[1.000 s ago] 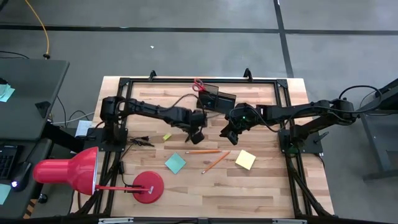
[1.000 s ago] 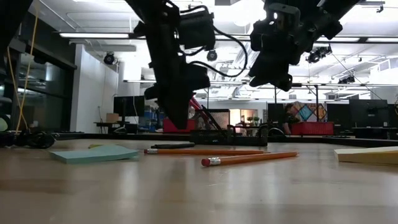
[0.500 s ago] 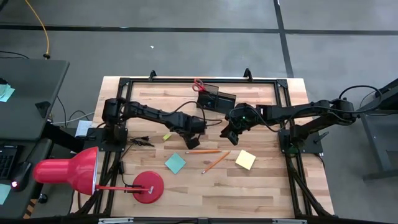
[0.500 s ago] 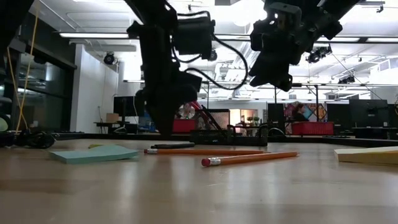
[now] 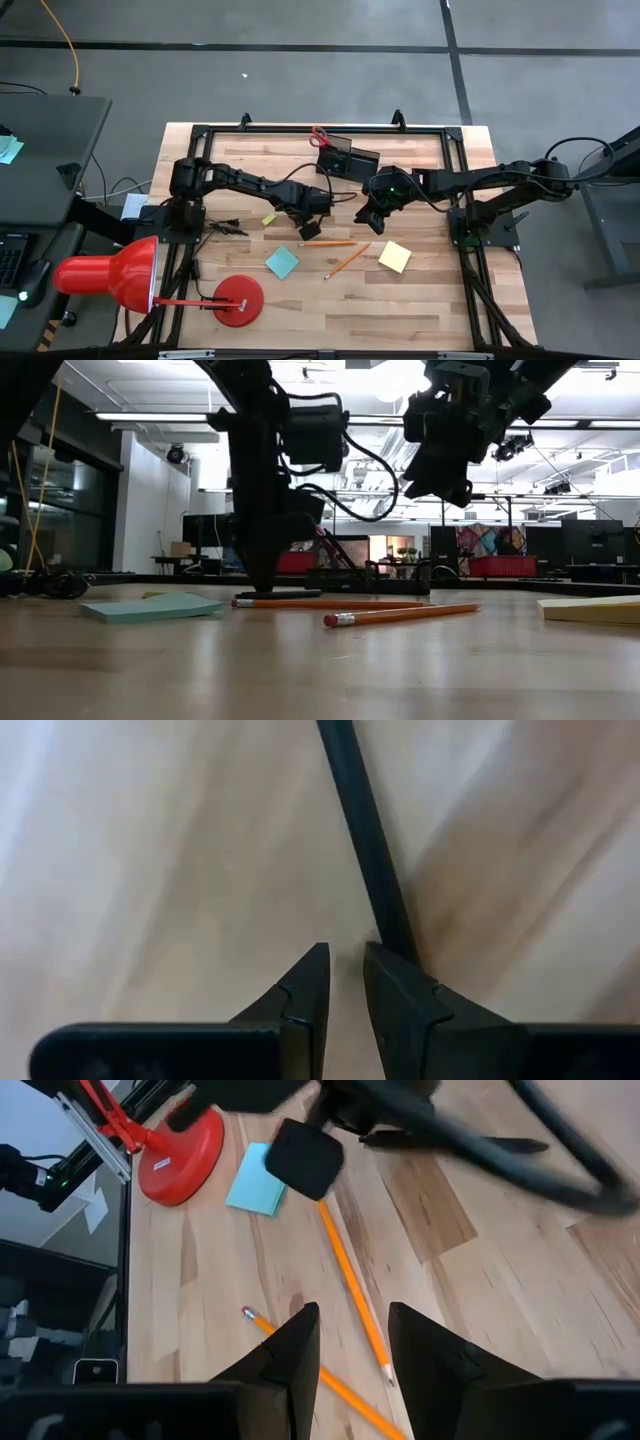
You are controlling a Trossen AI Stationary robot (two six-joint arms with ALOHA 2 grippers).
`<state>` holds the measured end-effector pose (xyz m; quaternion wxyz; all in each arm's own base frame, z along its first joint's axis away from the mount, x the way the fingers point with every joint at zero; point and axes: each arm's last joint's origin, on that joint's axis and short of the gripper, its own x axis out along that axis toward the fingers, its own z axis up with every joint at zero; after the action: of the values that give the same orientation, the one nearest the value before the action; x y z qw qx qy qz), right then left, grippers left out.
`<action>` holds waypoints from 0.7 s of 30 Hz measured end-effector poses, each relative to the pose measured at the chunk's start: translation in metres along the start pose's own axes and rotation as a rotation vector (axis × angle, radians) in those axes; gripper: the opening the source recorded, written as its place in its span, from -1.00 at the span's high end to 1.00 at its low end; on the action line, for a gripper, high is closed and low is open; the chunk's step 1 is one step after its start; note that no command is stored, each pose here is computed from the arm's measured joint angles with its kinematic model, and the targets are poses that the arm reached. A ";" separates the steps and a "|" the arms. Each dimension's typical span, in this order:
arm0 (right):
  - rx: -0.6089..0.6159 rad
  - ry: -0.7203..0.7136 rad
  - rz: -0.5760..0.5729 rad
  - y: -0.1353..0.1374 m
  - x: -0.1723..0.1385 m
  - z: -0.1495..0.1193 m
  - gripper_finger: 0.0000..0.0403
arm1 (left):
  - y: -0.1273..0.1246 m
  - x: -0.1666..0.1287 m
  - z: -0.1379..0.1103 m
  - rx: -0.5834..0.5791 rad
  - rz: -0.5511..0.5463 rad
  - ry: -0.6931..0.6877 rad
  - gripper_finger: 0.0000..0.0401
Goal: Pick and place office supplies into organizer
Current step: Put the black pen in the black desk organizer
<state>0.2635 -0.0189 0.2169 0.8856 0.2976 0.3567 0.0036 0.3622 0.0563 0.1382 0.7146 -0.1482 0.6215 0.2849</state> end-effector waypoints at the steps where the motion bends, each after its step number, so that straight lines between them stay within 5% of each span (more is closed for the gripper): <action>1: 0.001 0.001 0.000 0.000 0.000 0.000 0.44 | 0.000 0.000 0.000 0.004 -0.001 0.004 0.71; 21: 0.059 0.086 -0.037 -0.004 0.000 -0.008 0.44 | -0.006 -0.016 0.012 0.082 -0.009 -0.040 0.71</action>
<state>0.2570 -0.0180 0.2102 0.8601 0.3164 0.3999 -0.0105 0.3742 0.0547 0.1554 0.7337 -0.1156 0.6175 0.2589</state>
